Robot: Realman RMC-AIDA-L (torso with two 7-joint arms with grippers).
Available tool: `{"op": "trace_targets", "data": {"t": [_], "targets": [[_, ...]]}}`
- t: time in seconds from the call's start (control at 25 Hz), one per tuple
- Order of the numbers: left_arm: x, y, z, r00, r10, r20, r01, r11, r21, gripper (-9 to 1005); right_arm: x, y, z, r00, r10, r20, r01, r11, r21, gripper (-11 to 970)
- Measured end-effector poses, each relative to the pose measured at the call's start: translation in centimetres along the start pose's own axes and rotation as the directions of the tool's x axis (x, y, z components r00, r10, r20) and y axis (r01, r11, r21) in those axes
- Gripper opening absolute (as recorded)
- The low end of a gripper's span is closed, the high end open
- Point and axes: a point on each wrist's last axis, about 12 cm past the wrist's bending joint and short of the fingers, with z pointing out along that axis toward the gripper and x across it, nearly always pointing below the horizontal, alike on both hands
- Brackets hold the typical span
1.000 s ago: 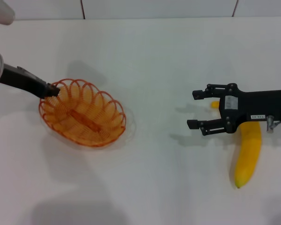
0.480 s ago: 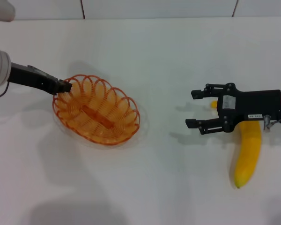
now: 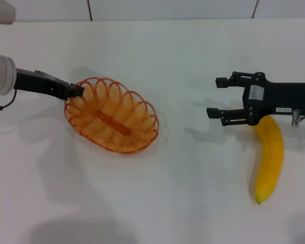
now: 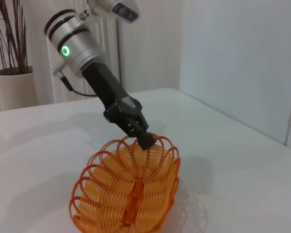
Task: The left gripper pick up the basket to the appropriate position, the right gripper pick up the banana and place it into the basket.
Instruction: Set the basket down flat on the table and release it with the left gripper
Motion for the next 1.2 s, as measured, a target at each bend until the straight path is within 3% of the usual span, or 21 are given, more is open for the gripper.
{"op": "trace_targets", "data": {"t": [1.2], "targets": [[1.8,-0.7,1.9,0.976,-0.144,0.166,0.127,0.986,0.105,67,0.3,0.3,0.4,1.0,-0.011,-0.028,0.01,1.0,-0.025,807]]}}
